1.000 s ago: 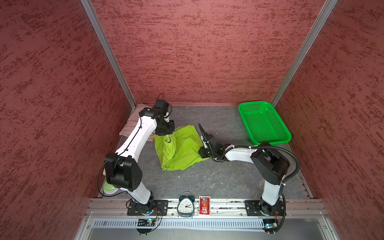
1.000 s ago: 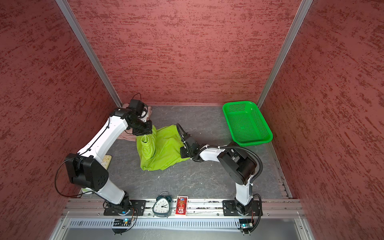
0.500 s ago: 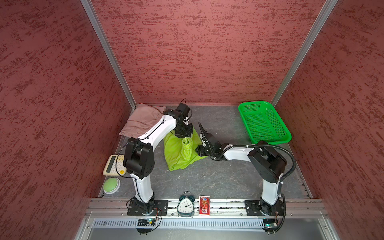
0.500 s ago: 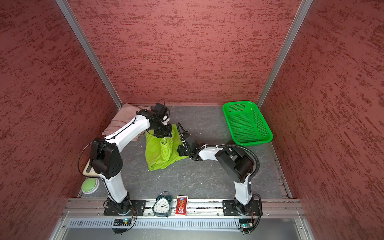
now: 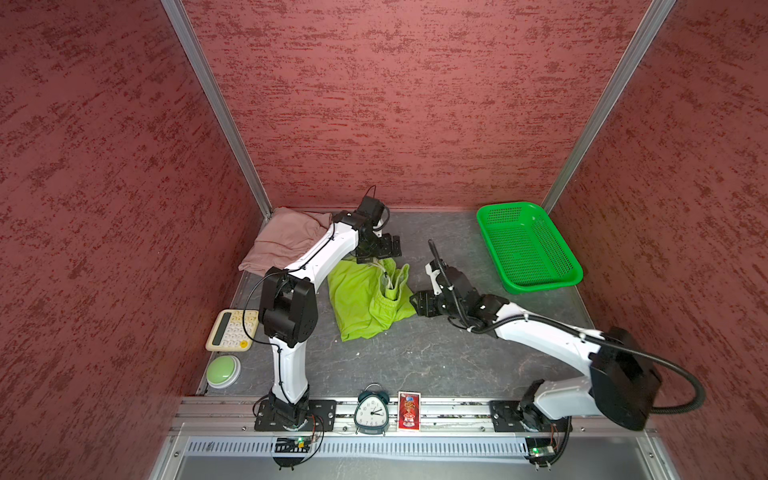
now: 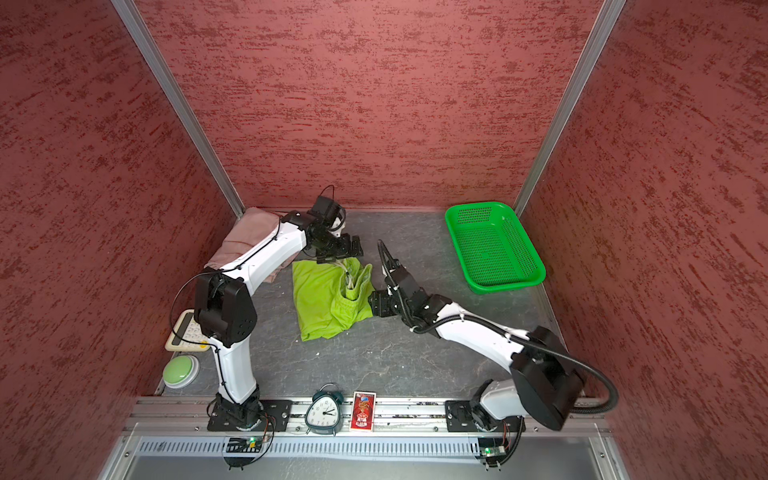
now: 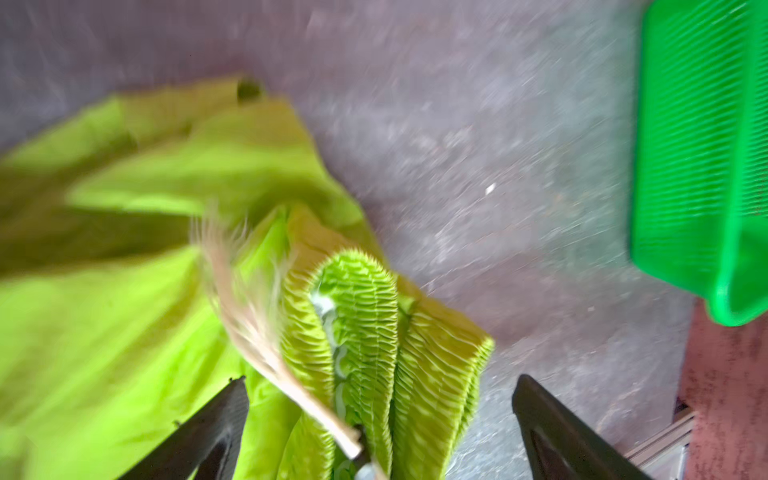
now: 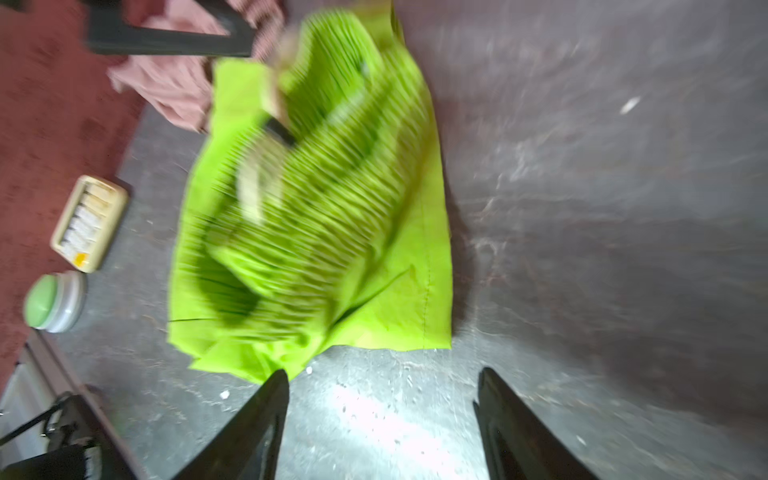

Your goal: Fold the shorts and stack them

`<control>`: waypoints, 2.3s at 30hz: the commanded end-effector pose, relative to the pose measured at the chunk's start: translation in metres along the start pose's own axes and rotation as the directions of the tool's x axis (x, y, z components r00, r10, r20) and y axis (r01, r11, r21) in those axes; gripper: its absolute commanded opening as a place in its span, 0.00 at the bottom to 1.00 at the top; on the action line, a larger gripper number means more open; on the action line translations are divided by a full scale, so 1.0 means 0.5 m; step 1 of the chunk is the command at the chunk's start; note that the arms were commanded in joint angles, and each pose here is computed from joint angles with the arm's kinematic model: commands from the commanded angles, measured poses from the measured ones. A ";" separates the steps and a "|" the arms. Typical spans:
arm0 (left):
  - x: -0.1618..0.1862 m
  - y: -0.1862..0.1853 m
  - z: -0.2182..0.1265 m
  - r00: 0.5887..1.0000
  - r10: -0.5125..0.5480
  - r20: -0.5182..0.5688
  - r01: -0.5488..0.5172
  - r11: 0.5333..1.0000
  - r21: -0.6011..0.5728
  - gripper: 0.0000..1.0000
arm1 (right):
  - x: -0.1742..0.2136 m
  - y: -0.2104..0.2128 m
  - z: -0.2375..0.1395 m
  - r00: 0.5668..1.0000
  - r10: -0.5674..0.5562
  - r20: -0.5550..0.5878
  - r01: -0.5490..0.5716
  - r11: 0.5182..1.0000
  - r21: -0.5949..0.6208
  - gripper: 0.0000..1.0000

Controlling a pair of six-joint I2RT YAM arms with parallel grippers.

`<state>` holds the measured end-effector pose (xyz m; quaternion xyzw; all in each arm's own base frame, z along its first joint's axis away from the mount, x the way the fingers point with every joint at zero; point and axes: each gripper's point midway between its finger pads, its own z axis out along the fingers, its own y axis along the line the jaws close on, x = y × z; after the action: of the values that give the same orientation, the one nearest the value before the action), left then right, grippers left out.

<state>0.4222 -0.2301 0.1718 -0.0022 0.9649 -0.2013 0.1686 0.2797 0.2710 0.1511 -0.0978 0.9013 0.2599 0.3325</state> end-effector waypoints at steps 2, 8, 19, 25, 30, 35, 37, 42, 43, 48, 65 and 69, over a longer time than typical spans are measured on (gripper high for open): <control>-0.063 -0.047 -0.147 0.978 0.042 0.203 -0.057 0.996 0.067 0.99 | -0.026 -0.005 -0.048 0.995 -0.097 -0.005 0.097 0.994 0.056 0.76; -0.034 0.048 -0.258 0.955 -0.010 0.296 0.008 1.000 0.009 0.99 | -0.073 0.063 0.005 0.991 -0.136 -0.016 0.135 0.991 -0.022 0.79; 0.165 0.264 -0.151 0.953 -0.236 0.188 0.242 0.970 -0.011 0.99 | -0.030 -0.054 0.119 0.988 -0.024 -0.150 0.044 0.991 0.127 0.87; 0.195 0.307 -0.109 0.948 -0.270 0.168 0.277 0.961 -0.019 0.99 | -0.056 -0.107 0.165 0.989 0.034 -0.141 -0.026 0.998 0.056 0.99; 0.172 0.318 -0.090 0.949 -0.245 0.198 0.247 0.969 0.014 0.99 | -0.061 -0.120 0.207 0.979 0.141 -0.145 -0.159 0.980 -0.120 0.99; 0.119 0.310 -0.083 0.958 -0.173 0.228 0.173 0.985 0.020 0.99 | -0.061 -0.106 0.242 0.975 0.145 -0.168 -0.180 0.959 -0.217 0.99; 0.093 0.307 -0.078 0.962 -0.136 0.238 0.136 0.991 0.019 0.99 | -0.055 -0.107 0.261 0.971 0.153 -0.184 -0.193 0.954 -0.227 0.99; 0.053 0.326 -0.045 0.968 -0.078 0.239 0.088 0.996 -0.031 0.99 | -0.056 -0.092 0.293 0.964 0.188 -0.187 -0.239 0.924 -0.300 0.99; 0.051 0.331 -0.038 0.970 -0.075 0.232 0.086 0.996 -0.038 0.99 | -0.058 -0.091 0.297 0.964 0.194 -0.181 -0.243 0.920 -0.308 0.99; 0.063 0.347 -0.001 0.978 -0.082 0.189 0.093 0.994 -0.050 1.00 | -0.085 -0.082 0.311 0.967 0.203 -0.152 -0.244 0.910 -0.337 0.86; 0.161 0.393 -0.082 0.961 -0.174 0.216 0.211 0.964 -0.163 0.99 | -0.051 -0.187 0.183 0.962 0.259 -0.090 -0.267 0.959 -0.091 0.00; 0.153 0.381 -0.063 0.958 -0.188 0.217 0.201 0.979 -0.039 0.99 | -0.027 -0.212 0.139 0.963 0.258 -0.083 -0.262 0.964 -0.045 0.19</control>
<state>0.3508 -0.0433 0.1090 -0.1246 0.9463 -0.1546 0.2553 0.3691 0.2364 0.0723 -0.0032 0.9027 0.3532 0.2457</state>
